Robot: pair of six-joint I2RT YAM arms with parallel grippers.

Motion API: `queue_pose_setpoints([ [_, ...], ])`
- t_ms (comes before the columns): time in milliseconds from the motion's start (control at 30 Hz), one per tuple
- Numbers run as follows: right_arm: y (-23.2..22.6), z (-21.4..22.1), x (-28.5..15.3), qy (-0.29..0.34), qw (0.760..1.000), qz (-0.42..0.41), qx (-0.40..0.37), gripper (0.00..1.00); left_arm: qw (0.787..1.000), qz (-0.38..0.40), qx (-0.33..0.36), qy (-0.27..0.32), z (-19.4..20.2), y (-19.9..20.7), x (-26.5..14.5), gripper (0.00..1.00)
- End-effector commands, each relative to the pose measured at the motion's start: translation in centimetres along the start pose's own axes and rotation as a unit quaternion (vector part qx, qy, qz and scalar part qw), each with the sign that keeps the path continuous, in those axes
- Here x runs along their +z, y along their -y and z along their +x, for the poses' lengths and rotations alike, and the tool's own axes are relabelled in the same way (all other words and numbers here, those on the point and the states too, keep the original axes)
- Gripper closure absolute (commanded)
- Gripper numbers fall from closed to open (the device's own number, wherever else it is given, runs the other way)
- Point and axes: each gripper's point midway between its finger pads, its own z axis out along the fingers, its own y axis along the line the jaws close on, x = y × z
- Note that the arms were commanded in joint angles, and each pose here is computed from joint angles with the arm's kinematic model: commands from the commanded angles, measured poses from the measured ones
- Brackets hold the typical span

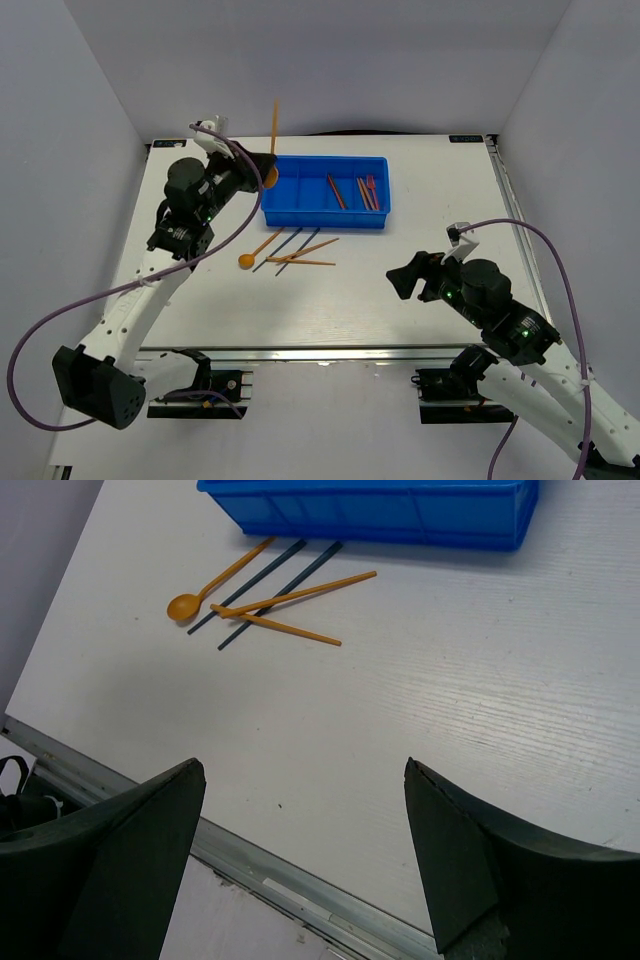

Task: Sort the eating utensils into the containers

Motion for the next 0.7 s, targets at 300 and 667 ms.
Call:
queue_pose_setpoints([
  [300,-0.2,-1.5,-0.7,0.025,1.000,0.003,0.013,0.15,0.998,0.027,-0.054,-0.006,3.4,-0.2,5.9,1.00],
  [667,0.9,-1.0,-0.9,0.016,1.000,0.027,-0.003,0.15,0.993,-0.103,-0.061,0.014,10.3,-6.2,13.3,1.00],
])
